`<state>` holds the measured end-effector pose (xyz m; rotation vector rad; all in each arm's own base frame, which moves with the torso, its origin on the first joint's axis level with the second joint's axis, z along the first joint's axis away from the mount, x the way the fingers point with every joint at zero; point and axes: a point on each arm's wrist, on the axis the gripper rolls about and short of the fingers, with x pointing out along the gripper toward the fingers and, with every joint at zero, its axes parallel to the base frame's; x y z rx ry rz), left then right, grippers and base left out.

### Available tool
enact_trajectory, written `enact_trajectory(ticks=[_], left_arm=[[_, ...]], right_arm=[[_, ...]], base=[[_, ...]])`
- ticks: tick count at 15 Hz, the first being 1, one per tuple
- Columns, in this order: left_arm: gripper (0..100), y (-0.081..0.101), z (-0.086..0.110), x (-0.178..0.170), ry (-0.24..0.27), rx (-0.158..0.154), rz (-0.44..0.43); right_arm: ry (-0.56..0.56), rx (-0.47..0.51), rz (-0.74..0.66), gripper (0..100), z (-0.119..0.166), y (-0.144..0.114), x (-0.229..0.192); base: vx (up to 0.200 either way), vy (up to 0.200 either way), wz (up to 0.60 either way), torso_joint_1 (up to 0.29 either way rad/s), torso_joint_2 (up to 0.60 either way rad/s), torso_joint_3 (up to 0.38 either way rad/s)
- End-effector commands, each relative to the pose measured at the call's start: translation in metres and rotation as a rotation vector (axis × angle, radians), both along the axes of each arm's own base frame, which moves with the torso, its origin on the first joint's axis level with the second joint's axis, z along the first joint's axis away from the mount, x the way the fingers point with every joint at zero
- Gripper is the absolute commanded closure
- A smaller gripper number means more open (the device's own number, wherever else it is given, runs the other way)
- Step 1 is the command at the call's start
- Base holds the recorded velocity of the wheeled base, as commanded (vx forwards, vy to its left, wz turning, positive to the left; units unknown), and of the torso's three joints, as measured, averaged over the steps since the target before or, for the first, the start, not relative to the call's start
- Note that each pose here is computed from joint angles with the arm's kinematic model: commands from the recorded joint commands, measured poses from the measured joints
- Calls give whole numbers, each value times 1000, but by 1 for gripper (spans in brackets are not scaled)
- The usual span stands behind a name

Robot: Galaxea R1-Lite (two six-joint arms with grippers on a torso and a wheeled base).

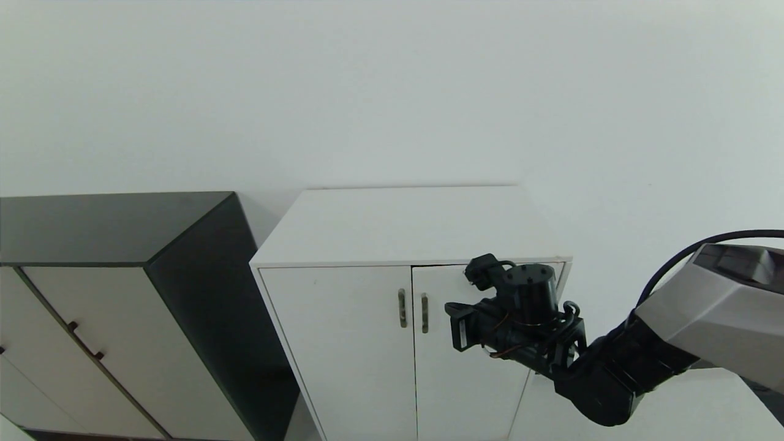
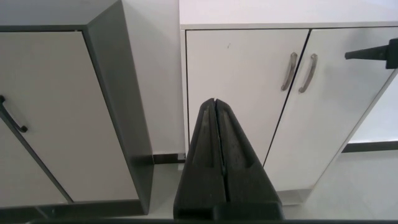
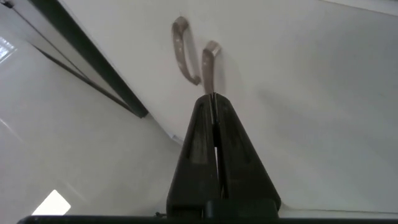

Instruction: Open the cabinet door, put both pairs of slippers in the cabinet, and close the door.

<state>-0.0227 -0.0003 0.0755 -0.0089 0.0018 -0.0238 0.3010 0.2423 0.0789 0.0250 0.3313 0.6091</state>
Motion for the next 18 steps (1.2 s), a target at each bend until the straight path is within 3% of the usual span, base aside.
enact_trajectory(ticks=[1,18], left_arm=[[100,0,0,0,0,0,-1],[100,0,0,0,0,0,-1]], right_arm=[[10,-8,-8,100,-10,2,8],[-3,0,-76,100,-23,-5,44]], base=[[0,0,0,0,0,0],[0,0,0,0,0,0]])
